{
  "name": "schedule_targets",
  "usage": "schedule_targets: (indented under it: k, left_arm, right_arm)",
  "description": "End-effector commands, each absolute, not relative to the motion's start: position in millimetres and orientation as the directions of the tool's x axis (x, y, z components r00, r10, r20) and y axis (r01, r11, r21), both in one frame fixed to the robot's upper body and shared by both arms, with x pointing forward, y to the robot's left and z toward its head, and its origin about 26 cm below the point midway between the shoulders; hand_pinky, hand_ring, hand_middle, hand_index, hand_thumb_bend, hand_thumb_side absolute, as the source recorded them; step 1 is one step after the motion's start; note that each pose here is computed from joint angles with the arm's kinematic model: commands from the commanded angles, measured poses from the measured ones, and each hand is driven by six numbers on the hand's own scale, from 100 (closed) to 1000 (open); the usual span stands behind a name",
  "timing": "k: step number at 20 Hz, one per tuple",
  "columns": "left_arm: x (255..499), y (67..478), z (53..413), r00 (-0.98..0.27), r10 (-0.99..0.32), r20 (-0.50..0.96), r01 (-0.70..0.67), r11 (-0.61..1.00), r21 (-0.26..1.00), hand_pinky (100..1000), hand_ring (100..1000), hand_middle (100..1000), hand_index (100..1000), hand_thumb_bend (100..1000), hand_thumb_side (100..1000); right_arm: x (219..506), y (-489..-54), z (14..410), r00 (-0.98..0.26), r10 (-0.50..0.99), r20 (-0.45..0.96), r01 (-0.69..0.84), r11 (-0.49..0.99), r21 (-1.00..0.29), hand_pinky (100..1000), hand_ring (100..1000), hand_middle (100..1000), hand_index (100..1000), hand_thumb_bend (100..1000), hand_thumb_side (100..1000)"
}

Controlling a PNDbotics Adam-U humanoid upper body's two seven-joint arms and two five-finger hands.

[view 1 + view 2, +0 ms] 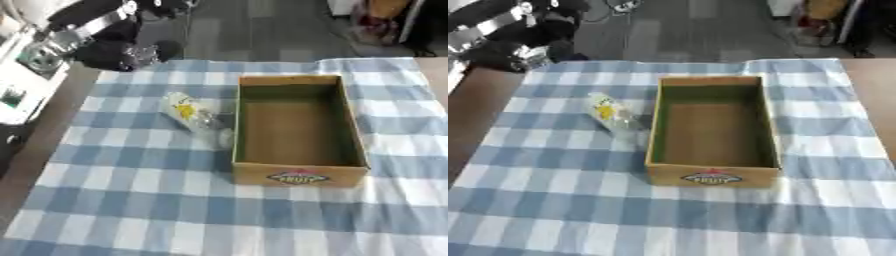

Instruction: Pick up objects on the table and place them in the box.

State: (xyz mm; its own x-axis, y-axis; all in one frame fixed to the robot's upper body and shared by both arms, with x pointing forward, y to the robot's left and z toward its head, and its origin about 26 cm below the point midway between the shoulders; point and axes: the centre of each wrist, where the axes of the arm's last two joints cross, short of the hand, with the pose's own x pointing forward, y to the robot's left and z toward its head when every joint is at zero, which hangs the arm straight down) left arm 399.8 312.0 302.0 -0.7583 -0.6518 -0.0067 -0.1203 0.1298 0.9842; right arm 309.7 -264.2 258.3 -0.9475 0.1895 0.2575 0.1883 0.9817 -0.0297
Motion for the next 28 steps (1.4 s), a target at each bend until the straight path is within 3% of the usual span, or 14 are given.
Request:
schedule_targets:
  k: [1,2,4,9,18,28]
  left_arm:
    - [406.8,324.8,316.7,-0.741,-0.662,-0.113,-0.121,-0.035,0.992,827,766,854,894,602,772]
    - [410.4,325.3,318.7,-0.740,-0.658,-0.136,-0.113,-0.078,0.991,837,776,858,888,678,689]
    - [417.3,326.2,321.8,-0.739,-0.652,-0.170,-0.100,-0.143,0.985,843,783,860,884,738,626]
    - [431.3,328.3,327.5,-0.729,-0.642,-0.235,-0.073,-0.269,0.960,874,817,878,882,858,527]
    - [452.2,329.5,334.5,-0.692,-0.617,-0.376,-0.030,-0.496,0.868,965,898,926,888,935,472]
    - [470.2,328.1,331.1,-0.689,-0.577,-0.439,0.058,-0.647,0.760,976,932,947,903,969,424]
  right_arm:
    - [306.3,-264.4,266.9,-0.955,0.188,0.230,0.184,0.982,-0.039,526,495,548,771,100,976]
    - [306.3,-264.2,266.6,-0.955,0.187,0.232,0.182,0.982,-0.040,526,494,547,772,100,976]
    - [306.3,-263.9,266.5,-0.955,0.185,0.233,0.181,0.983,-0.041,526,494,547,772,100,976]
    - [306.4,-263.1,265.8,-0.954,0.181,0.239,0.175,0.984,-0.042,527,493,545,774,100,975]
    - [306.7,-261.4,266.4,-0.955,0.170,0.244,0.163,0.985,-0.046,527,492,545,776,100,973]
    - [307.4,-257.3,272.5,-0.962,0.151,0.229,0.145,0.989,-0.041,528,491,546,778,100,971]
